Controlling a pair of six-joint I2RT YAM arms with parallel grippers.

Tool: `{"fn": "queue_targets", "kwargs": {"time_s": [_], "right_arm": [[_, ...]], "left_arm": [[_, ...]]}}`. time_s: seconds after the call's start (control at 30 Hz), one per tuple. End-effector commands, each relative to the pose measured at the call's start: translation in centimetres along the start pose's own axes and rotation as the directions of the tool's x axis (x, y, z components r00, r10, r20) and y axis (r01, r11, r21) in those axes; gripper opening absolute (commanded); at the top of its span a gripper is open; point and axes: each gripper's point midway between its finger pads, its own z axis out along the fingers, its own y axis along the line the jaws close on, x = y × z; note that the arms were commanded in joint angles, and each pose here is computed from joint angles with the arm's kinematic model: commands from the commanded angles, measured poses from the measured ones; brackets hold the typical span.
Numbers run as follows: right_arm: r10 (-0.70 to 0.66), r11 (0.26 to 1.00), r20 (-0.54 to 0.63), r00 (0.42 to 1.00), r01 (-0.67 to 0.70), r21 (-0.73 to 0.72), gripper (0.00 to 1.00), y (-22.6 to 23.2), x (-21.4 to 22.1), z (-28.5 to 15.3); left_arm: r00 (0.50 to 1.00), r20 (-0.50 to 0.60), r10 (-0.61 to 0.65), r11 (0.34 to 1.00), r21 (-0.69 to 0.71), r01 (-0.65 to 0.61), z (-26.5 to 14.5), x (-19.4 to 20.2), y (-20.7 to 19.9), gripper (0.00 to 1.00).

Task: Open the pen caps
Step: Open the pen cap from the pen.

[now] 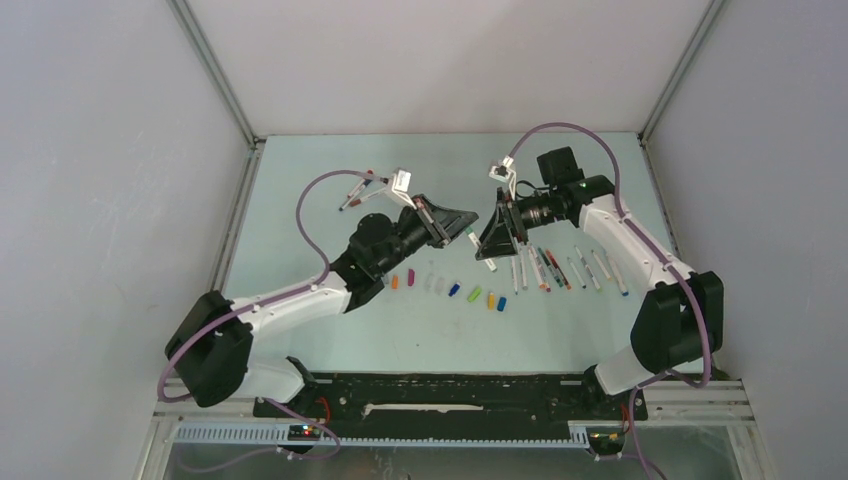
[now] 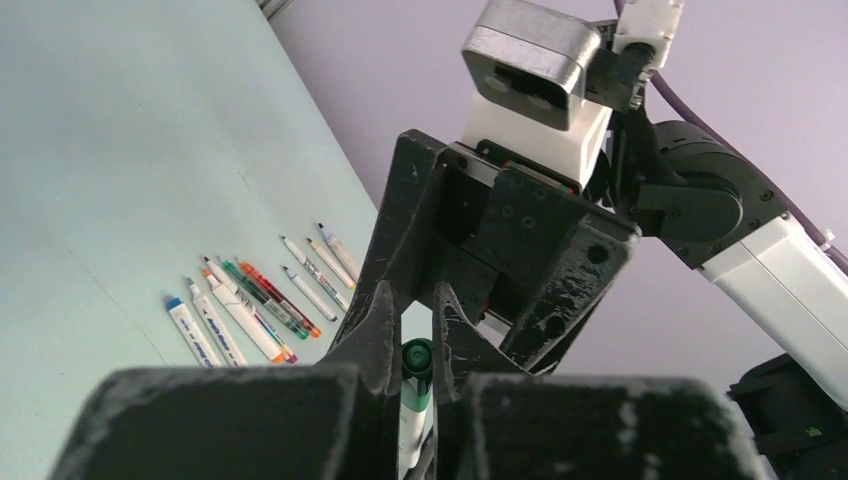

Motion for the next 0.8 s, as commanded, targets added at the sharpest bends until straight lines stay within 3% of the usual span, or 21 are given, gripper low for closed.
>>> {"fn": "queue_targets", "kwargs": {"time_s": [0.0,0.07,0.13,0.23,0.27,0.33,0.4,0.5,0.63,0.77], "right_arm": [[0.001,0.999,0.013,1.0,0.0,-0.041,0.6,0.5,-0.4,0.5],[0.003,0.999,0.007,1.0,-0.003,-0.049,0.56,0.6,-0.3,0.7],[0.001,0.998,0.003,1.0,-0.001,-0.06,0.46,0.9,-0.3,1.0],[-0.005,0.997,0.002,1.0,0.005,-0.077,0.05,1.2,-0.3,1.2],[-0.003,0.997,0.002,1.0,0.003,-0.075,0.0,1.2,-0.3,1.2],[-0.002,0.997,0.003,1.0,0.002,-0.076,0.0,1.2,-0.4,1.2],[-0.003,0.997,0.008,1.0,0.004,-0.079,0.0,1.3,-0.5,1.1],[-0.005,0.996,0.014,1.0,0.006,-0.091,0.0,1.6,-0.6,1.0],[-0.001,0.995,0.024,1.0,0.003,-0.101,0.0,1.7,-0.7,0.8],[0.002,0.995,0.028,1.0,0.001,-0.104,0.0,1.7,-0.8,0.7]], "left_arm": [[0.997,0.057,0.043,0.995,0.091,-0.048,0.6,-1.8,-3.2,0.0],[0.996,0.068,0.053,0.994,0.092,-0.059,0.7,-2.0,-3.3,0.0],[0.995,0.078,0.063,0.993,0.092,-0.07,0.7,-2.3,-3.5,0.0],[0.994,0.082,0.074,0.992,0.092,-0.082,0.6,-2.4,-3.7,0.0],[0.994,0.083,0.077,0.992,0.09,-0.085,0.5,-2.4,-3.6,0.0],[0.993,0.083,0.082,0.992,0.09,-0.089,0.4,-2.4,-3.6,0.06],[0.993,0.078,0.086,0.99,0.108,-0.095,0.2,-2.3,-3.9,0.24],[0.992,0.059,0.108,0.985,0.129,-0.115,-0.2,-1.8,-4.2,0.43],[0.992,0.044,0.122,0.982,0.137,-0.127,-0.7,-1.3,-4.0,0.48],[0.992,0.036,0.122,0.983,0.132,-0.126,-0.9,-1.0,-3.7,0.42]]}}
